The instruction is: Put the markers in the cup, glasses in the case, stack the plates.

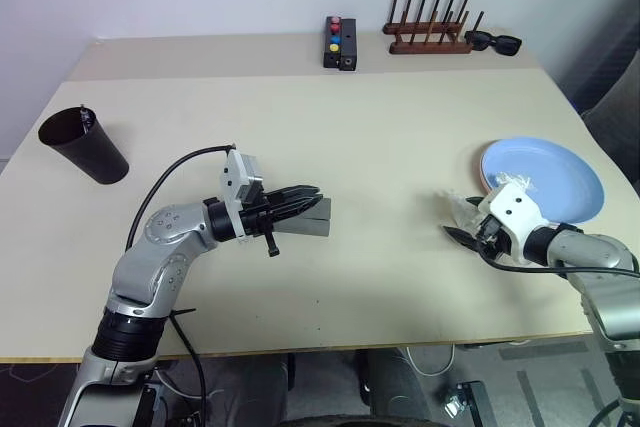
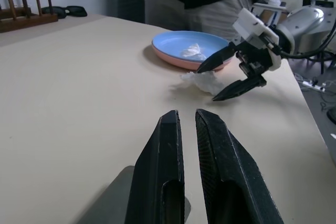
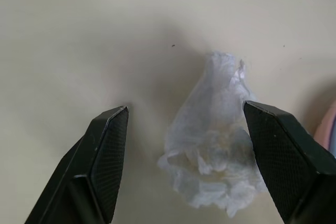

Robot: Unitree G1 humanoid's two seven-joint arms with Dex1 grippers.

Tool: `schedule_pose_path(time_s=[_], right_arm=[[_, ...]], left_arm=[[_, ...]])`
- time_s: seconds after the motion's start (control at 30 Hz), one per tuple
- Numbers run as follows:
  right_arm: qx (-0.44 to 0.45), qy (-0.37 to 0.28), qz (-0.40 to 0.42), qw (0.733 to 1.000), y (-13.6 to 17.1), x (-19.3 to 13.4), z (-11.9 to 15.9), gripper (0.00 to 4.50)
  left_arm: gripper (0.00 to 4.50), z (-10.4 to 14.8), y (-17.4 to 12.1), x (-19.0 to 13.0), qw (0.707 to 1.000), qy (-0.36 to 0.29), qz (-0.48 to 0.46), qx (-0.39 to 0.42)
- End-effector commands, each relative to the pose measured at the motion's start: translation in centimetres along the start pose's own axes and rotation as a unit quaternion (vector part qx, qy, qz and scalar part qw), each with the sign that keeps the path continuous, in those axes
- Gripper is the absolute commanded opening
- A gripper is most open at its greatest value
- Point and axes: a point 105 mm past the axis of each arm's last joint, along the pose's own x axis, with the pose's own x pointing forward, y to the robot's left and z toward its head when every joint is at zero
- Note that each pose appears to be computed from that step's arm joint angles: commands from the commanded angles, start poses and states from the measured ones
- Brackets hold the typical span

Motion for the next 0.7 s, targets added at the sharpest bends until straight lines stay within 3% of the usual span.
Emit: schedule_pose_path(time_s=[0.03,0.17,0.33,0.47,0.63,0.7], right_arm=[[-0.009,-0.011,-0.011,1.0,-0.6,-0.1,0.9,2.14],[-0.013,-0.015,-0.01,1.0,-0.8,-0.3,1.3,0.08],[-0.035,-0.063,-0.029,0.997,-1.7,-1.0,3.9,0.03],[-0.059,-0.081,-0.129,0.987,-5.9,-2.1,5.6,0.03],[-0.064,-0.065,-0.221,0.971,-9.8,-3.5,5.6,0.03],[-0.061,-0.025,-0.248,0.967,-11.1,-3.8,3.9,0.03]], left_arm=[[0.44,0.8,-0.3,-0.2,1.0,-0.011,-0.002,0.011],[0.44,0.8,-0.3,-0.2,1.0,-0.01,0.0,0.011],[0.44,0.8,-0.2,-0.2,1.0,-0.011,0.001,0.012],[0.44,0.8,0.2,-0.2,1.0,-0.012,0.009,0.022],[0.44,0.8,0.6,-0.4,0.999,-0.011,0.016,0.029],[0.44,0.7,0.8,-0.6,0.999,-0.01,0.022,0.031]])
